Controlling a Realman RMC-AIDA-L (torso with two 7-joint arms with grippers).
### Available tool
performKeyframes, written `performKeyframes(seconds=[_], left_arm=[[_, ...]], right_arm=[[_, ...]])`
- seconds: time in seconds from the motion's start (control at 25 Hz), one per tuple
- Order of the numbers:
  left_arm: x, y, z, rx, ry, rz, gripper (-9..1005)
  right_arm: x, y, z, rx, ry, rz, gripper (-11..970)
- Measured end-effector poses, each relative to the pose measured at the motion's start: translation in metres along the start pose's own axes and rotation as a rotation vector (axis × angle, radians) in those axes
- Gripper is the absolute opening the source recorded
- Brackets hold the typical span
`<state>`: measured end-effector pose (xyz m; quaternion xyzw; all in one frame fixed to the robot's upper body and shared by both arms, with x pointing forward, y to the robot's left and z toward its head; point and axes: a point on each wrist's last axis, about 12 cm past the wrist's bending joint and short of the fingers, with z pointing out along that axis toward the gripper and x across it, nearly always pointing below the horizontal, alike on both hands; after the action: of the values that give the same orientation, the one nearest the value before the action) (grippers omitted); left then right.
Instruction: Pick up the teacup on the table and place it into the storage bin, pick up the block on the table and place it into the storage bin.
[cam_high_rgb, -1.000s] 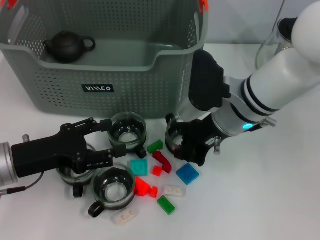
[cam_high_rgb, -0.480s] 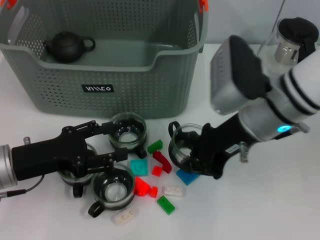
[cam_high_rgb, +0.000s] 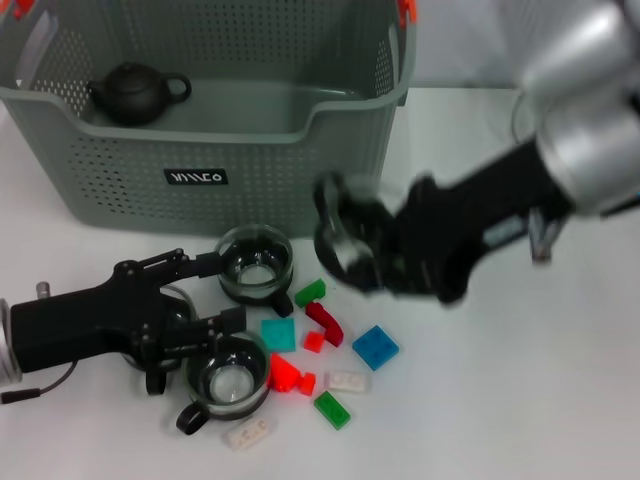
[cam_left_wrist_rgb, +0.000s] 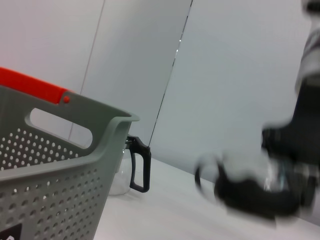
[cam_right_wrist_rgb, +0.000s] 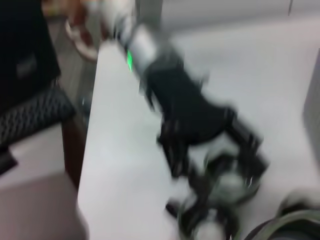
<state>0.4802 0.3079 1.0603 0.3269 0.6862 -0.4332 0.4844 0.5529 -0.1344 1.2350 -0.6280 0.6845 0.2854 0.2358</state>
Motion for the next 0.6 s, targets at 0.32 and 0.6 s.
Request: performKeyframes(seconds=[0.32,0.6], left_arm=[[-0.002,-0.002,-0.004,0.024,-0.007,0.014,842],[-0.004,-0.001,-0.004,0.029,-0.008,0.02,842]], right_arm=[[-0.052,-0.043,-0.038,0.235,-0.236,-0.009,67],[-0.065,-0.102,-0.012,0.392,-0.217,0.064,66]])
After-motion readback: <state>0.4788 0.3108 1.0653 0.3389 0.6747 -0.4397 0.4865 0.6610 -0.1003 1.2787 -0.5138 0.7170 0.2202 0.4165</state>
